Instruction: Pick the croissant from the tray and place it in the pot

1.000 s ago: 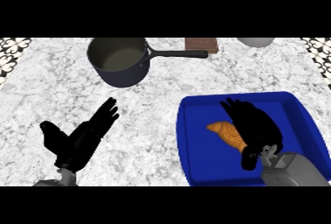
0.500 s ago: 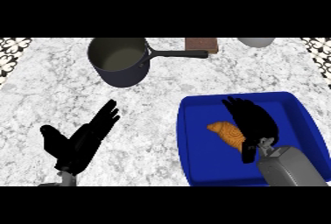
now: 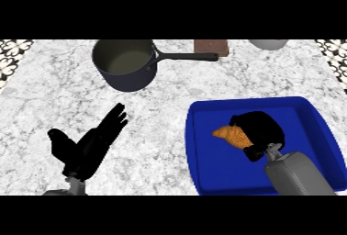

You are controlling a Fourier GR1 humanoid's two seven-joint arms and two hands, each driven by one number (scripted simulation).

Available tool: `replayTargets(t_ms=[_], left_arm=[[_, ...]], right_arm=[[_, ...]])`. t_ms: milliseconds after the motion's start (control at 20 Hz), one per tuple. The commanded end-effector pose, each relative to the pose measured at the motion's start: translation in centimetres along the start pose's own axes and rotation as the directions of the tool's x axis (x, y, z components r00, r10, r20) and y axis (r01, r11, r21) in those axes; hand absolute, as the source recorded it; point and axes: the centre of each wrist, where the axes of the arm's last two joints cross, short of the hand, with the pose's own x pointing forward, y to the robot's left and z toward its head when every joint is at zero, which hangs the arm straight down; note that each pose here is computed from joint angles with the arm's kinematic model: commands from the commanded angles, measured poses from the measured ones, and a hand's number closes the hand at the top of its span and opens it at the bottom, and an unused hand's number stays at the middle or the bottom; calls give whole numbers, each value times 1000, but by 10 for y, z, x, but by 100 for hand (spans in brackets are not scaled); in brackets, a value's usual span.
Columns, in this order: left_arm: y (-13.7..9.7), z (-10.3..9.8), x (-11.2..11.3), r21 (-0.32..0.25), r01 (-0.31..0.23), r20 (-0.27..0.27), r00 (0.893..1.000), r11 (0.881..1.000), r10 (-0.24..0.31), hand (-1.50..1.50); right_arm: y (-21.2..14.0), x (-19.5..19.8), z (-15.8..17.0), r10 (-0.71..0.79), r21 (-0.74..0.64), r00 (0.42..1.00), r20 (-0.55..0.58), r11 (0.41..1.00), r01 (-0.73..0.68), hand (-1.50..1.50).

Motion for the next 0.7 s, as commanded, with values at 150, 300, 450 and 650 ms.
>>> replayTargets(t_ms=[150,300,450,650], left_arm=[[18,6,3,-6,1,-12,1000,1000,-1,0],[5,-9,15,-27,3,3,1000,1000,-3,0],[1,-1,1,-2,7,-1,1000,1000,-7,0],[6,0,13,0,20,0,1000,1000,-20,0]], right_arm=[[8,-2,-9,9,-16,997,81,1000,-8,150],[8,16,-11,58,-43,993,98,998,-54,150],[24,30,-4,-108,-42,994,10,993,109,150],[14,47,-5,-348,-38,927,-141,937,347,150]])
